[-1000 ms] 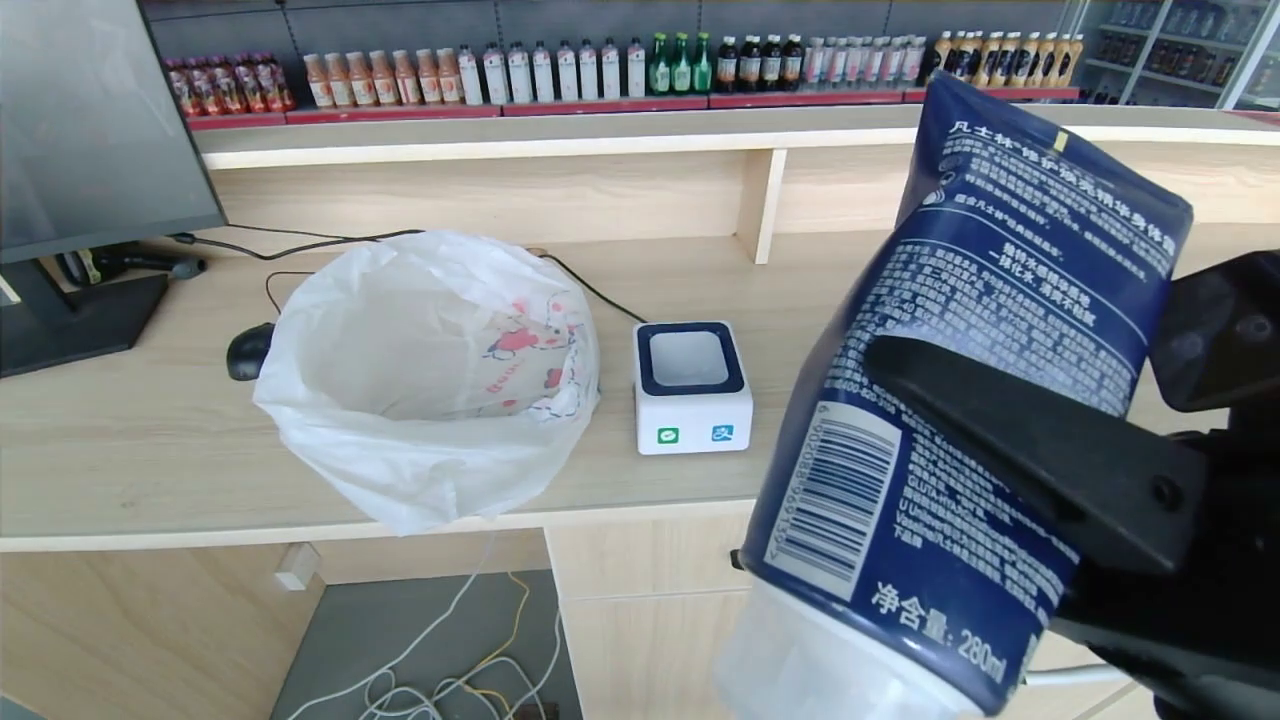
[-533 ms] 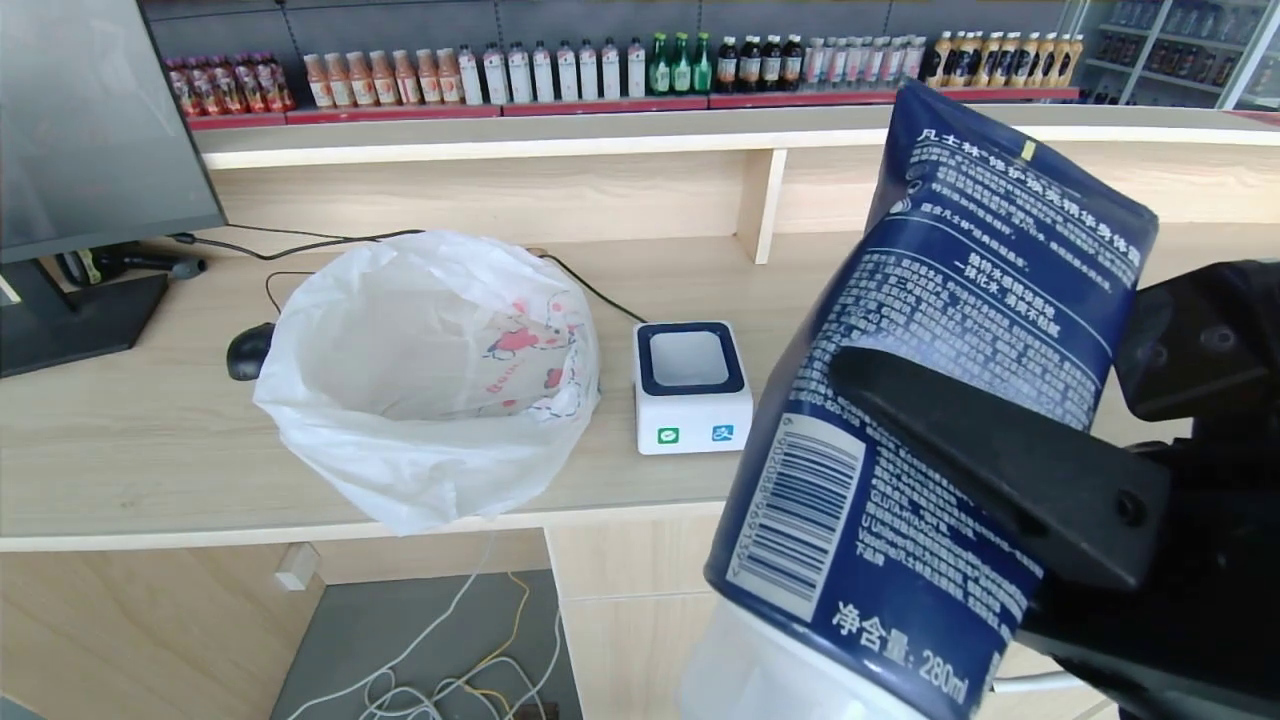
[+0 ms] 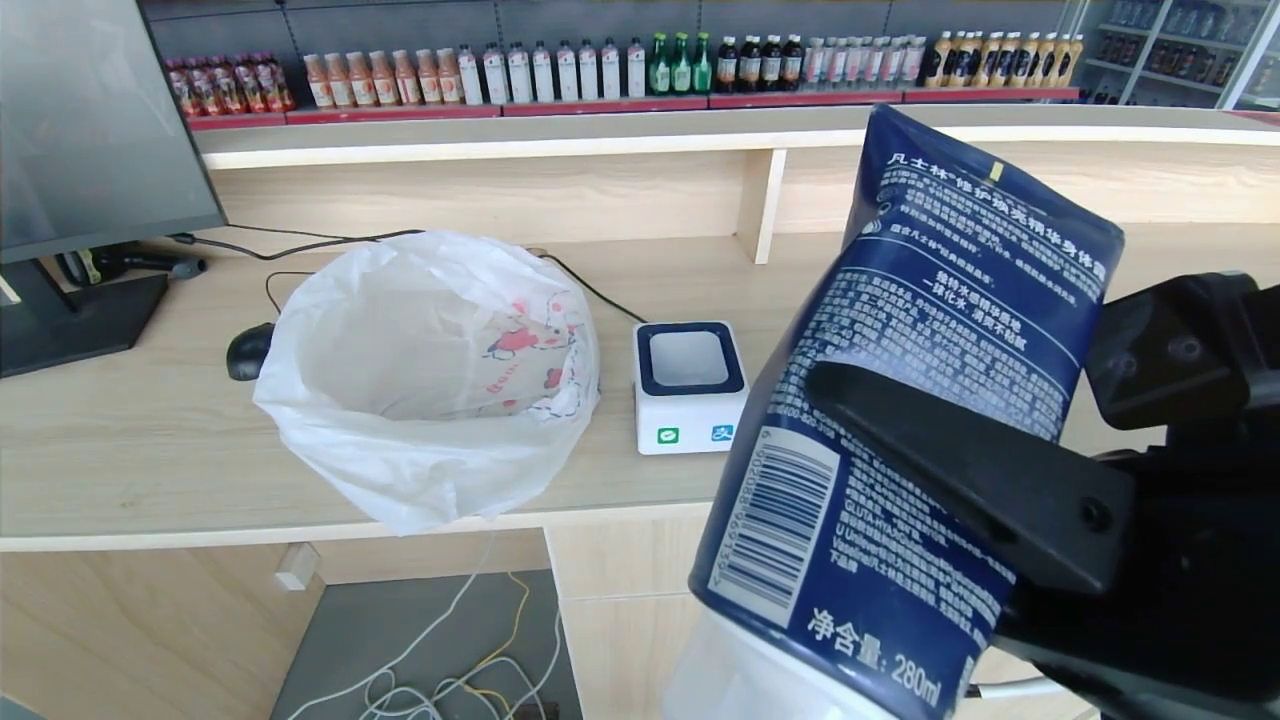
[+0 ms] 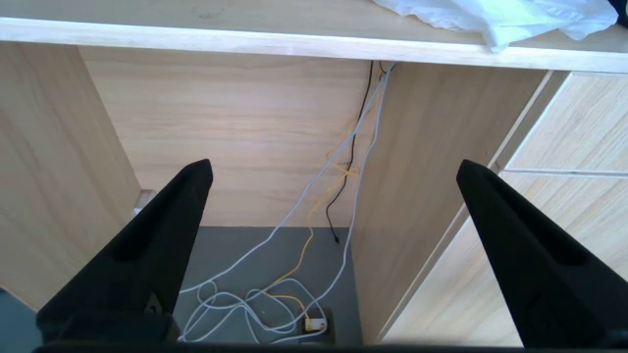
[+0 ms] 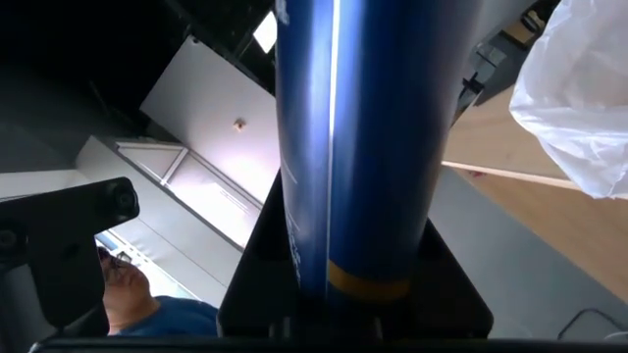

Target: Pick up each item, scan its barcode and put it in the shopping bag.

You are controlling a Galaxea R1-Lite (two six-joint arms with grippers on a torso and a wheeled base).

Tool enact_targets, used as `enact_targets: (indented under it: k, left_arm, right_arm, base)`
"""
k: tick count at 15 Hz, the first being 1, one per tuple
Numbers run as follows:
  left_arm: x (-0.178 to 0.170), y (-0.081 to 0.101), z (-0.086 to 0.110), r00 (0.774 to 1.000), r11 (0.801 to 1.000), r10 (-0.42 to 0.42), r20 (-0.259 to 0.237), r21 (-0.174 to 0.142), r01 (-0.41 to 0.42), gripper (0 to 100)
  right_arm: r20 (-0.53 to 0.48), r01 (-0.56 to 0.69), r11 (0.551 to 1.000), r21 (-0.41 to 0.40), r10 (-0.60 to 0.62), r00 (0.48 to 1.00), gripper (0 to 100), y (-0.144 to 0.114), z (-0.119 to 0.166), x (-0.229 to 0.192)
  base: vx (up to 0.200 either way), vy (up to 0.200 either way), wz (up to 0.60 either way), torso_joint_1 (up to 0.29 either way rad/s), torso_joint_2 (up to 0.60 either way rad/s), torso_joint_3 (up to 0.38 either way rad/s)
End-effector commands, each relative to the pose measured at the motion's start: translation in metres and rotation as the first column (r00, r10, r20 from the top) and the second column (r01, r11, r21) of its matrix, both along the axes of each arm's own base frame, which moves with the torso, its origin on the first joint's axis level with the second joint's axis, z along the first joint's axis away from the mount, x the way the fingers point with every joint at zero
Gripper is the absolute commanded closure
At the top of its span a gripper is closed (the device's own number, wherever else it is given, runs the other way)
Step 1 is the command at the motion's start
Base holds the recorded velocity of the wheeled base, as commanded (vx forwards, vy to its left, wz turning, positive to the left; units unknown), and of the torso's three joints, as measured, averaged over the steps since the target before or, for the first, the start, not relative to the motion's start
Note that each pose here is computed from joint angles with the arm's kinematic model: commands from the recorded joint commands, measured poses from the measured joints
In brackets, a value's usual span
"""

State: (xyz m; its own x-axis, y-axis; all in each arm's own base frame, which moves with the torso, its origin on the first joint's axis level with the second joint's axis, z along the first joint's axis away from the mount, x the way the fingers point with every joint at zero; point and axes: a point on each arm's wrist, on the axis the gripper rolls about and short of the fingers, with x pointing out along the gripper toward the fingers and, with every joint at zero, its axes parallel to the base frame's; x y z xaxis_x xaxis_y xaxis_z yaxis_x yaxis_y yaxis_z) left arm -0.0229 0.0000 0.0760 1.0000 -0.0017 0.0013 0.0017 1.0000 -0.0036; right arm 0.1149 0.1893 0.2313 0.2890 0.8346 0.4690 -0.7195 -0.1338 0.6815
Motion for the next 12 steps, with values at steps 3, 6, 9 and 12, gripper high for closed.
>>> enact_targets:
  k: [3,6,9,12]
  left_arm:
    - [0.0001,0.0,0.0,1.0,1.0,0.0,-0.001,-0.001,0.0,0]
    - [0.0,0.0,-0.0001,1.0,1.0,0.0,0.0,-0.001,0.0,0]
    - [0.0001,0.0,0.0,1.0,1.0,0.0,-0.001,-0.001,0.0,0]
    - [0.0,0.0,-0.0001,1.0,1.0,0.0,0.0,-0.001,0.0,0]
  right_arm:
    - [0.0,0.0,1.0,-0.003,0.0,1.0,100,0.0,-0.0008,-0.0001]
    - [0.011,0.003,1.0,0.006,-0.003,1.0,100,-0.0009,0.002,-0.0006]
    - [0.086,0.039,0.999,-0.001,-0.039,0.996,100,0.0004,0.0061,0.0002]
    - [0.165,0.081,0.996,-0.027,-0.075,0.983,100,-0.0033,0.0051,0.0005]
  base:
    - [0.0,0.0,0.0,0.0,0.0,0.0]
    - [0.0,0.0,0.0,0.0,0.0,0.0]
    - [0.0,0.0,0.0,0.0,0.0,0.0]
    - [0.0,0.0,0.0,0.0,0.0,0.0]
